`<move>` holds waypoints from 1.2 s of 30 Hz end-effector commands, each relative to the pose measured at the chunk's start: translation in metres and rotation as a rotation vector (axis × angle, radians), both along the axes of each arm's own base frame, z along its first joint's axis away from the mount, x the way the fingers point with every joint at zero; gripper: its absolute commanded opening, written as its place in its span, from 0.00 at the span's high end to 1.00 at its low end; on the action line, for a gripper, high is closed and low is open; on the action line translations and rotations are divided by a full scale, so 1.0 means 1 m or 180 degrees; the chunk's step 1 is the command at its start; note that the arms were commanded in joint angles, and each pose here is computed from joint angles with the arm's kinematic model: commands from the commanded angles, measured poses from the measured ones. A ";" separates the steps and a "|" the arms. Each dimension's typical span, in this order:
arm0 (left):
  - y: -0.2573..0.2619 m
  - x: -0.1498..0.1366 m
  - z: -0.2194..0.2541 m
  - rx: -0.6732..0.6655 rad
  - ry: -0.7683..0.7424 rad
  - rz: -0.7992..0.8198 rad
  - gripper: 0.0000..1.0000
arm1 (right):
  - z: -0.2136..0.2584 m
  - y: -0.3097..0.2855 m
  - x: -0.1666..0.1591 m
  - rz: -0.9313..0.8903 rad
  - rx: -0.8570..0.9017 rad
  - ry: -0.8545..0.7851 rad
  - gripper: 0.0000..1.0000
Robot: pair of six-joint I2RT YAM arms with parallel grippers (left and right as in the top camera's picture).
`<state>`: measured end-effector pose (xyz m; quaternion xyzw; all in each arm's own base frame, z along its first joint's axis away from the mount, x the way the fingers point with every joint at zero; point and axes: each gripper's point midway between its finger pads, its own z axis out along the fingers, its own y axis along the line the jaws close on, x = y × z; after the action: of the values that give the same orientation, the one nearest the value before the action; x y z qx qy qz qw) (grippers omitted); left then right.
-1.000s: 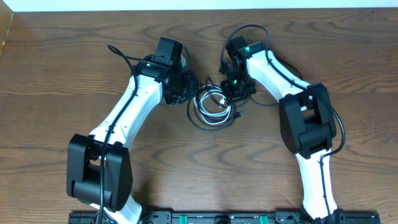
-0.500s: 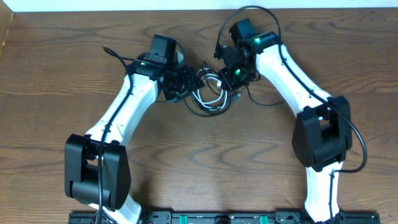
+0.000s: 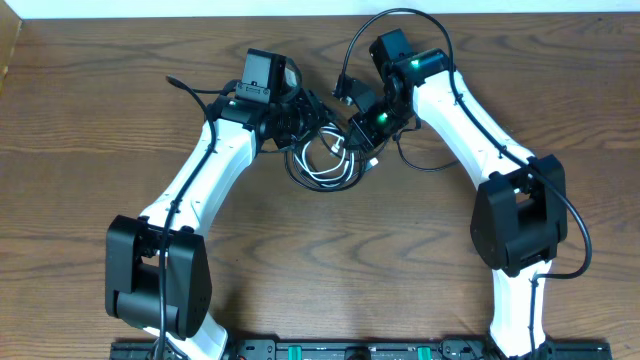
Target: Untangle cables
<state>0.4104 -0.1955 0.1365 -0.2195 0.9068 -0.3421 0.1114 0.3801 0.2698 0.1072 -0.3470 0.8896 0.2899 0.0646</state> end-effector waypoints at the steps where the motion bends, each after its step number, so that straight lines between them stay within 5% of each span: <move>1: 0.018 0.010 -0.006 0.0274 -0.0054 0.0255 0.75 | 0.017 0.011 -0.004 0.0154 0.0309 -0.0027 0.99; 3: 0.021 0.012 -0.007 0.0304 -0.0068 0.0284 0.92 | 0.015 0.009 -0.002 0.0169 0.0253 -0.0067 0.99; 6: 0.003 0.021 0.016 -0.0050 -0.0377 -0.0031 0.93 | 0.005 -0.003 0.005 0.0080 -0.0042 -0.0158 0.99; 10: -0.028 0.023 0.114 -0.1104 -0.1395 -0.0889 0.92 | -0.005 -0.025 0.018 -0.0219 -0.0422 -0.0206 0.99; 20: 0.008 -0.005 0.177 -0.1002 -0.1778 -0.0812 0.93 | -0.005 -0.064 0.043 -0.0984 -0.0443 0.0026 0.99; 26: 0.036 -0.006 0.140 -0.0548 -0.1403 -0.0523 0.93 | 0.004 -0.071 0.047 -0.1067 -0.0108 0.0184 0.97; 28: 0.063 -0.007 0.103 -0.0037 -0.0975 -0.0123 0.92 | 0.004 -0.076 0.048 -0.1104 -0.0112 0.0203 0.69; 32: 0.097 -0.029 0.052 0.0670 -0.0335 0.0126 0.93 | 0.004 -0.077 0.049 -0.1110 -0.0110 0.0202 0.35; 36: 0.099 -0.042 0.028 0.0802 -0.0067 -0.0067 0.92 | 0.011 -0.070 0.052 -0.1085 0.0081 0.0205 0.19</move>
<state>0.3656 -0.1099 0.1782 -0.2076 0.9277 -0.2780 0.1378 0.4326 0.1927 0.1113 -0.1808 0.9416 0.2708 0.0859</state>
